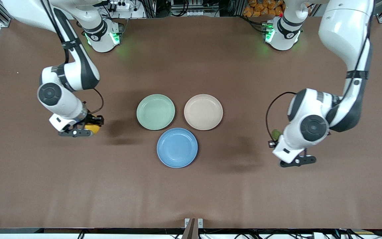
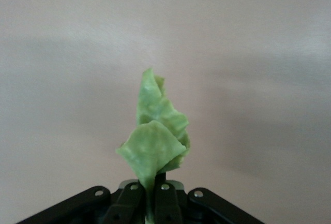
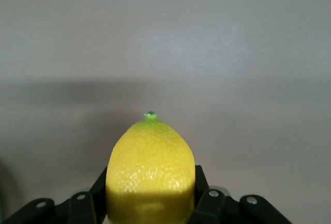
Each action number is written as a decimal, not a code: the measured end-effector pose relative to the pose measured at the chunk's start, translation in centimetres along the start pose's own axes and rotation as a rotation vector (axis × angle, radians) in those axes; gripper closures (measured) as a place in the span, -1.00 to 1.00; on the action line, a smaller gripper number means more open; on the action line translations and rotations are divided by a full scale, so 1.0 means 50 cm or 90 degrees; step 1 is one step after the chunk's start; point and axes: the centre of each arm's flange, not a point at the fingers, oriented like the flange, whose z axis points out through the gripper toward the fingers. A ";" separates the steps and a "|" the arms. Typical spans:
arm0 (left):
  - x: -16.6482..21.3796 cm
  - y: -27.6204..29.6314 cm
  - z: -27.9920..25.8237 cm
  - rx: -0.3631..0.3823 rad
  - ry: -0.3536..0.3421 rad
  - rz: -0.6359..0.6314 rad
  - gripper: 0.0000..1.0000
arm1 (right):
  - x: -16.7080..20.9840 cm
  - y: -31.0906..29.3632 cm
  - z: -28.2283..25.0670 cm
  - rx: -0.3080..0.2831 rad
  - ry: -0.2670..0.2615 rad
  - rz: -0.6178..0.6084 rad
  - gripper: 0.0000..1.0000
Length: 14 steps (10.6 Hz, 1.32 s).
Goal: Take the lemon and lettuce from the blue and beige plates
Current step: 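Carry the lettuce outward with the left gripper while the right gripper carries the lemon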
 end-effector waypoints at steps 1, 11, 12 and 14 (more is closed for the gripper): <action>0.009 -0.033 0.006 -0.001 -0.003 0.015 0.91 | -0.003 0.046 0.017 -0.001 0.019 -0.021 -0.30; 0.018 -0.068 0.051 -0.003 -0.026 0.051 -0.82 | -0.003 0.124 0.197 -0.007 0.071 -0.080 -0.76; 0.016 -0.066 0.053 -0.003 -0.027 0.052 -1.00 | 0.002 0.125 0.191 -0.008 0.075 -0.080 -0.99; -0.002 -0.059 0.062 -0.002 -0.038 0.048 -1.00 | 0.017 0.128 0.161 -0.010 0.075 -0.078 -1.00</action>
